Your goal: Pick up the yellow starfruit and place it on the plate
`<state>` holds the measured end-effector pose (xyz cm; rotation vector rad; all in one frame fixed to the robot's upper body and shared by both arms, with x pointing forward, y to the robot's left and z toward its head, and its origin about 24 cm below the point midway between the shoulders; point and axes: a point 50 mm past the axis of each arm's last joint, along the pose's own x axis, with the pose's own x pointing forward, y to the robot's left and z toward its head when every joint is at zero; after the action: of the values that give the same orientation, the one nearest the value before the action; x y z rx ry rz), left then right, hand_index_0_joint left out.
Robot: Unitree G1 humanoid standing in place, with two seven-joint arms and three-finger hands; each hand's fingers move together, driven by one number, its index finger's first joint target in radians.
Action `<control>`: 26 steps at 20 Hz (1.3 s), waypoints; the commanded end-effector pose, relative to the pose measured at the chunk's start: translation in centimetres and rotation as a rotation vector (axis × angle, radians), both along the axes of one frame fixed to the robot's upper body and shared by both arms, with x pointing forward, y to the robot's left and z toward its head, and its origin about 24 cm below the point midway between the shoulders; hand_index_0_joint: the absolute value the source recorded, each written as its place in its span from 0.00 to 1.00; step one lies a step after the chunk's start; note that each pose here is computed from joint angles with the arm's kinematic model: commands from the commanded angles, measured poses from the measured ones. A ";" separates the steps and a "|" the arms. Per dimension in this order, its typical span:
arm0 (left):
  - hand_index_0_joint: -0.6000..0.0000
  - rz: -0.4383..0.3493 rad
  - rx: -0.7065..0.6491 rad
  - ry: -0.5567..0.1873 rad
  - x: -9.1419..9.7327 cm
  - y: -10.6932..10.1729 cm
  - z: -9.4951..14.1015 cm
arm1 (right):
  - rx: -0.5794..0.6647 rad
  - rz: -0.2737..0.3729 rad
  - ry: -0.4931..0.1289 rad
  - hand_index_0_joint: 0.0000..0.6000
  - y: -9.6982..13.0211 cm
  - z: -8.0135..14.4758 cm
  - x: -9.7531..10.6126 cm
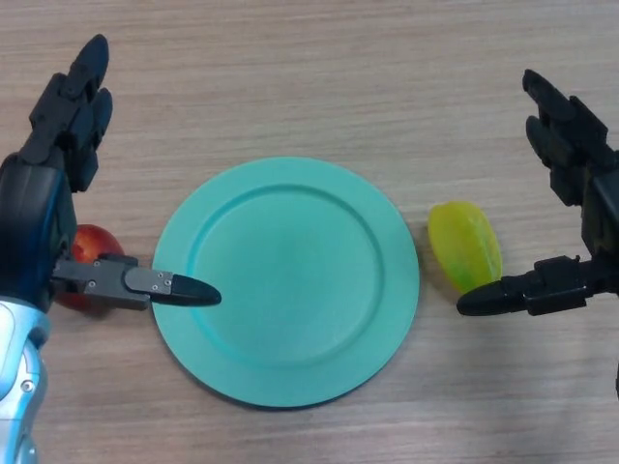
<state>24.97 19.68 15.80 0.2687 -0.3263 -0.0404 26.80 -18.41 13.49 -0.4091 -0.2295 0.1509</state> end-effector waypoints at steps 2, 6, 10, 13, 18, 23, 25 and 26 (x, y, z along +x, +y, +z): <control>1.00 0.025 0.050 -0.248 -1.3 0.7 3.0 | -0.085 -0.028 -0.207 0.00 -0.8 2.2 0.7; 1.00 -0.019 0.018 -0.194 -1.3 0.0 2.4 | -0.120 -0.014 -0.197 0.00 -0.7 0.5 2.4; 1.00 -0.057 0.013 -0.133 -1.4 -0.5 2.0 | -0.154 -0.011 -0.175 0.00 -0.4 -1.0 3.7; 1.00 -0.072 0.026 -0.125 -1.7 -0.8 1.9 | -0.176 -0.006 -0.179 0.00 -0.3 -1.9 4.8; 1.00 -0.068 0.032 -0.132 -1.9 -0.7 1.8 | -0.189 -0.012 -0.154 0.00 -0.1 -3.2 5.9; 1.00 -0.052 0.032 -0.137 -2.0 -0.2 2.0 | -0.250 -0.031 -0.171 0.92 0.0 -4.1 6.5; 1.00 -0.043 0.033 -0.140 -2.1 0.1 2.1 | -0.417 -0.053 -0.204 1.00 -0.1 -4.5 6.8; 1.00 -0.041 0.030 -0.138 -2.1 0.1 2.0 | -0.413 -0.073 -0.199 1.00 -0.3 -4.4 6.9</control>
<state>23.90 19.17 14.34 0.2534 -0.2486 -0.0836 32.73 -17.86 5.06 -0.8717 -0.1927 0.1823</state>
